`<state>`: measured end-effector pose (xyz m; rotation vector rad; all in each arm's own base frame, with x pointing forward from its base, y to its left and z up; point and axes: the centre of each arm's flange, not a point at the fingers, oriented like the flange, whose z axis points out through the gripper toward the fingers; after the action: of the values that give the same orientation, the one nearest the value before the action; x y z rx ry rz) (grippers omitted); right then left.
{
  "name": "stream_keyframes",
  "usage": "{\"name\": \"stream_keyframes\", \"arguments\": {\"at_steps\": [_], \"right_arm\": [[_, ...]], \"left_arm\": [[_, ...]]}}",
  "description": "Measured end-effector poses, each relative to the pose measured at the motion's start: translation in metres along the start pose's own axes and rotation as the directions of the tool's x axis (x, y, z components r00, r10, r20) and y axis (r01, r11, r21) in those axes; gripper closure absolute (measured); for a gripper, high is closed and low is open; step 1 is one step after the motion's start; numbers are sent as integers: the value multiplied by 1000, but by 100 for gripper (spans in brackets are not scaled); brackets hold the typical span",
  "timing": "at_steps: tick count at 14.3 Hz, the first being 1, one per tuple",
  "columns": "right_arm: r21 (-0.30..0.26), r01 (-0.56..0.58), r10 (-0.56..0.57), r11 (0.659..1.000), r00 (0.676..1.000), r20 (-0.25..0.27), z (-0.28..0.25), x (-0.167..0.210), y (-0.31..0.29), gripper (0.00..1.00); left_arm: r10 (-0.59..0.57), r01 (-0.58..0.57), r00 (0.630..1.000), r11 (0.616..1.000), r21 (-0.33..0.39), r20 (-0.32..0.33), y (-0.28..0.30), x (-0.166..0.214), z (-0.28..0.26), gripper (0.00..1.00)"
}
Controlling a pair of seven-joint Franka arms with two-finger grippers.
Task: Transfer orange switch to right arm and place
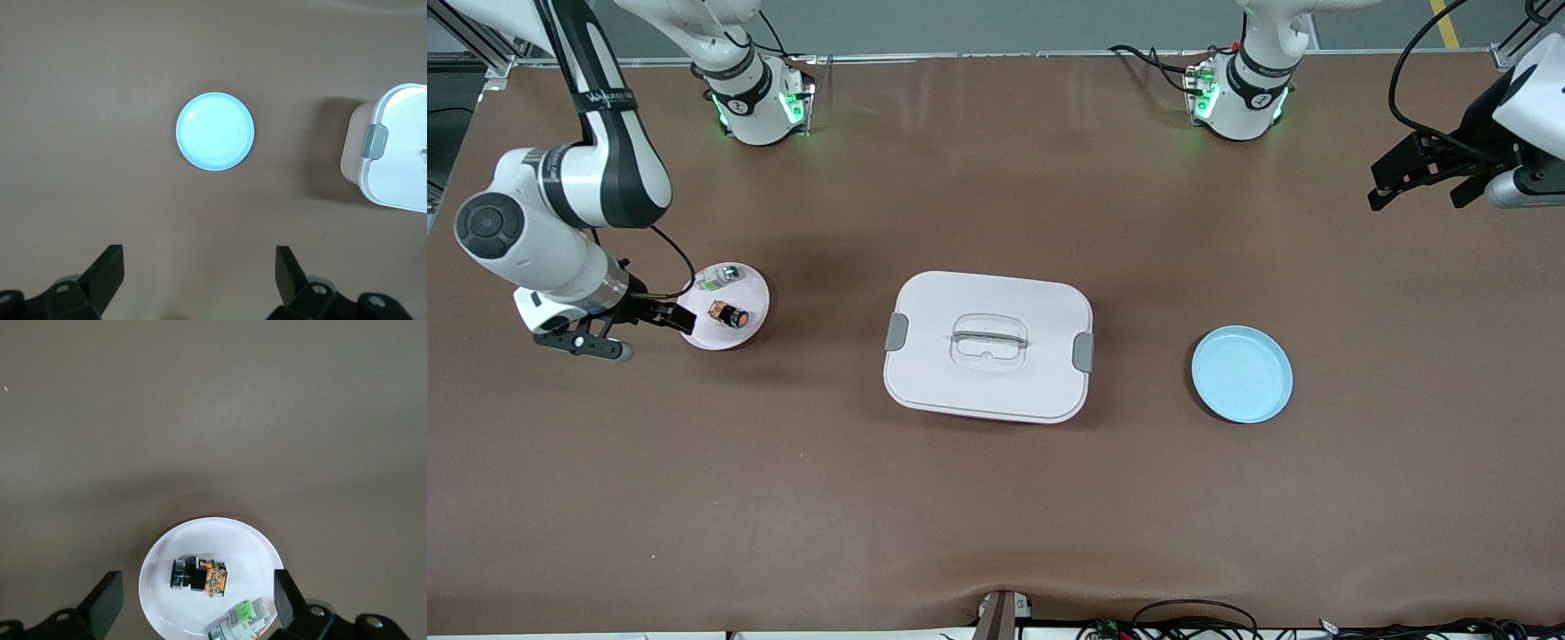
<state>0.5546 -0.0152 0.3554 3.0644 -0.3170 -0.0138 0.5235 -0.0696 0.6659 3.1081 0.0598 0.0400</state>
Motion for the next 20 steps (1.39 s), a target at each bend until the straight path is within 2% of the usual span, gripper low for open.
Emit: {"name": "stream_keyframes", "arguments": {"at_steps": [2, 5, 7, 9, 16, 20], "right_arm": [[6, -10, 11, 1000, 1000, -18, -19, 3, 2, 0], [52, 9, -7, 999, 999, -36, -55, 15, 3, 0], [95, 21, -18, 995, 999, -31, -92, 26, 8, 0], [115, 26, -21, 993, 999, -46, -132, 35, 13, 0], [128, 41, -27, 991, 994, -107, -172, 46, 12, 0], [130, 46, -31, 990, 993, -117, -201, 47, 12, 0]], "left_arm": [[0, 0, 1000, 1000, 0, -1, 0, 0, 0, 0], [1, -1, 1000, 1000, 0, -1, 1, 0, 0, 0], [1, -1, 1000, 1000, 0, -1, 1, 0, -1, 0], [1, -1, 1000, 1000, 0, -2, 1, 0, -1, 0], [1, -1, 1000, 1000, 0, -2, 1, 0, -1, 0], [-1, 1, 1000, 1000, 0, -2, -1, 0, -1, 0]]}}
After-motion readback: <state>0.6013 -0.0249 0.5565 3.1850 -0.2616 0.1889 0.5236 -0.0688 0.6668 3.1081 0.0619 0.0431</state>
